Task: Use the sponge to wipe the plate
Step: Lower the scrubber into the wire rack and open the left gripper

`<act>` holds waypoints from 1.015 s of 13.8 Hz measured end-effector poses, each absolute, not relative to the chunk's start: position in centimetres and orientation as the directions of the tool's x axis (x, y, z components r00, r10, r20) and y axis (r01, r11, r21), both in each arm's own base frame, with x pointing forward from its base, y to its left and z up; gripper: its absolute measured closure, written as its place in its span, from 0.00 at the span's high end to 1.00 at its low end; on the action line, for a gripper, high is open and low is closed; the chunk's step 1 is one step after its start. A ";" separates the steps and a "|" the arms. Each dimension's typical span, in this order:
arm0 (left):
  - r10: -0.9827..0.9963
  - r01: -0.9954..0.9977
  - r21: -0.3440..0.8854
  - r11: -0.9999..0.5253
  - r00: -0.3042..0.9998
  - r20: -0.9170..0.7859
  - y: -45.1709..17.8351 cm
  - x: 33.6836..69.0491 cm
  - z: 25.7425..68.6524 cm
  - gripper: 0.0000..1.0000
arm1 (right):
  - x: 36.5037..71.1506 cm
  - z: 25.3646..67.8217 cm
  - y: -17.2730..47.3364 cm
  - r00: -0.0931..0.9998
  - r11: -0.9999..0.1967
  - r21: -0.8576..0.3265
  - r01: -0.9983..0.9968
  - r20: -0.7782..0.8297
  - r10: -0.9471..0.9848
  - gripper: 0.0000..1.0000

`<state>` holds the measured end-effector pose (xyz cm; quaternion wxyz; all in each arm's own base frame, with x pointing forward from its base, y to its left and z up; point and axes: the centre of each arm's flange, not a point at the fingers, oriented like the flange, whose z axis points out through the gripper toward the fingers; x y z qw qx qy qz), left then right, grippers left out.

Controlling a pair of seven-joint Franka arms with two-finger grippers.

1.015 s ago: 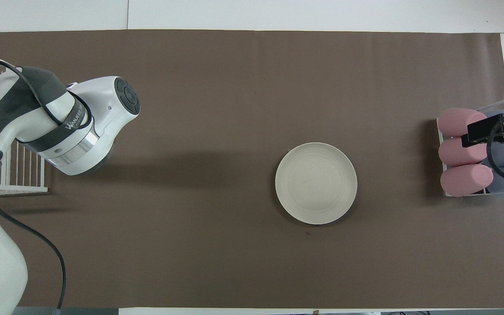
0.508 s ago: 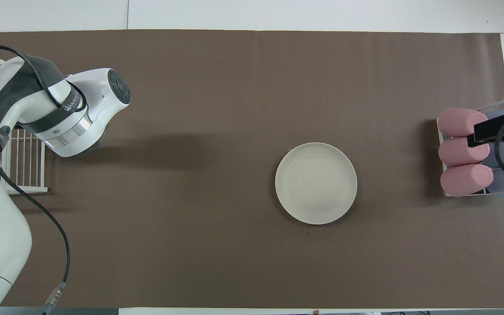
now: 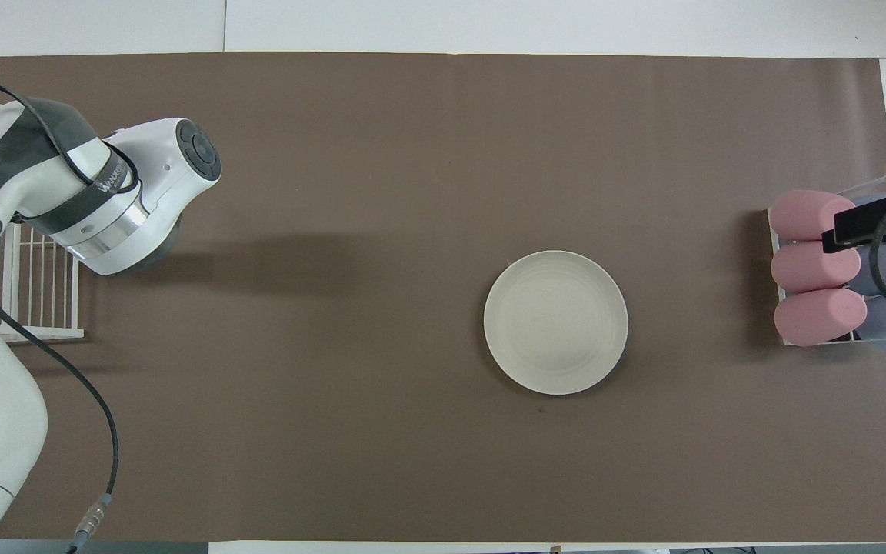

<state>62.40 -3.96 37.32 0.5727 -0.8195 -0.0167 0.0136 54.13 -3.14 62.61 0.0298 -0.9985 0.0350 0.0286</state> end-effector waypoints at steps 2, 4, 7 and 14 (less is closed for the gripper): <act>0.040 0.013 -0.938 -0.348 0.999 -0.001 -4.0 62.4 37.3 0.13 | 54.1 62.6 -3.1 0.996 -0.996 -0.057 -0.071 -0.059 -0.068 1.00; 0.033 0.015 -0.935 -0.353 0.999 0.004 -4.1 62.5 37.3 0.36 | 54.1 62.6 -3.1 0.996 -0.996 -0.057 -0.071 -0.059 -0.068 1.00; 0.034 0.017 -0.934 -0.356 0.999 0.005 -4.1 62.5 37.2 0.73 | 54.1 62.6 -3.1 0.996 -0.996 -0.057 -0.071 -0.059 -0.067 1.00; 0.111 0.077 -0.886 -0.458 0.993 0.029 -4.0 62.5 38.2 1.00 | 54.1 62.6 -3.1 0.996 -0.996 -0.057 -0.071 -0.059 -0.067 1.00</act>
